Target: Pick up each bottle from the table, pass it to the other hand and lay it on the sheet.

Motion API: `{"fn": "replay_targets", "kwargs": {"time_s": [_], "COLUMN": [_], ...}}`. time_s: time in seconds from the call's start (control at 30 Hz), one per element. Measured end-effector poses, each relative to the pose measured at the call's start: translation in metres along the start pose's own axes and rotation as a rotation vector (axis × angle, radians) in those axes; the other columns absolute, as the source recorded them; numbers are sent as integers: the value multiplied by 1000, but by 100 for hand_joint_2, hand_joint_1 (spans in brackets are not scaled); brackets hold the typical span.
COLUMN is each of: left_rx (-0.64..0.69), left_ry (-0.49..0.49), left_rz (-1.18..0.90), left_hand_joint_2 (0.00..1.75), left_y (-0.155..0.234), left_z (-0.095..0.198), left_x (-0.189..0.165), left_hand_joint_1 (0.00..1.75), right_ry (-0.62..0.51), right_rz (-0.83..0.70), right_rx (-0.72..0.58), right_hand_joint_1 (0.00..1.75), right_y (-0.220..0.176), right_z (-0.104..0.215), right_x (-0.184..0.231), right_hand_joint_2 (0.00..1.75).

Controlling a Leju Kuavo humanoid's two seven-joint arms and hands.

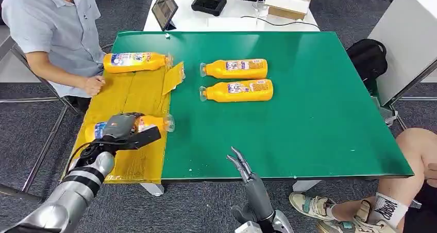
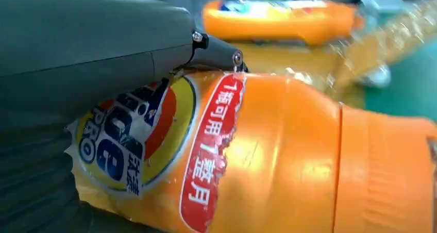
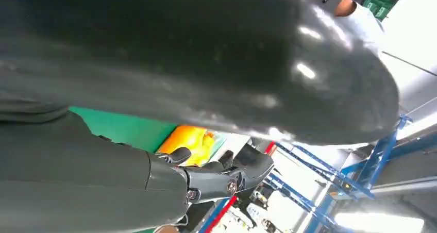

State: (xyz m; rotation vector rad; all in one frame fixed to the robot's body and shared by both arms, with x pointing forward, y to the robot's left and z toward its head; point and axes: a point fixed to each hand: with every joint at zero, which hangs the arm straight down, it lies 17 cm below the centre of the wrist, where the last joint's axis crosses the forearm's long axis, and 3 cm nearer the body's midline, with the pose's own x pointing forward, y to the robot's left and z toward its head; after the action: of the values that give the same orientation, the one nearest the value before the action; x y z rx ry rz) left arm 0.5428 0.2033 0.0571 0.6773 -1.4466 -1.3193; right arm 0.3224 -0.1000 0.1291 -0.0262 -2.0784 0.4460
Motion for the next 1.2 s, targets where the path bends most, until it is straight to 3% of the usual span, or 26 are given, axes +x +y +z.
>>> {"fn": "replay_targets", "kwargs": {"time_s": [0.03, 0.07, 0.1, 0.13, 0.47, 0.8, 0.93, 1.2], "left_rx": [-14, -29, -43, -54, -141, -36, 47, 423], "left_ry": [-11, -21, -23, -24, -44, -164, -225, -400], "left_rz": [10, 24, 46, 65, 242, 507, 562, 751], "left_hand_joint_2": [175, 175, 175, 175, 175, 175, 175, 175], "left_y": [-1, -2, -4, -6, -22, 6, 30, 127], "left_z": [-2, -5, -7, -8, -17, -22, -20, 28], "left_x": [4, 9, 12, 15, 45, 94, 109, 144], "left_hand_joint_1": [72, 26, 7, 0, 0, 0, 0, 0], "right_ry": [1, 1, 2, 2, 12, 22, 35, 52], "right_rz": [-4, -6, -11, -13, -16, 21, 21, 47], "right_rx": [-1, -1, 3, 5, 7, 28, 20, 22], "right_hand_joint_1": [0, 0, 0, 0, 0, 0, 0, 0], "right_y": [0, 0, 1, 2, 3, 10, 8, 9], "right_z": [-1, -2, -2, -3, -7, -1, 1, 15], "right_x": [-1, -1, -2, -2, -8, -14, -18, -21], "right_hand_joint_2": [0, 0, 0, 0, 0, 0, 0, 0]}}
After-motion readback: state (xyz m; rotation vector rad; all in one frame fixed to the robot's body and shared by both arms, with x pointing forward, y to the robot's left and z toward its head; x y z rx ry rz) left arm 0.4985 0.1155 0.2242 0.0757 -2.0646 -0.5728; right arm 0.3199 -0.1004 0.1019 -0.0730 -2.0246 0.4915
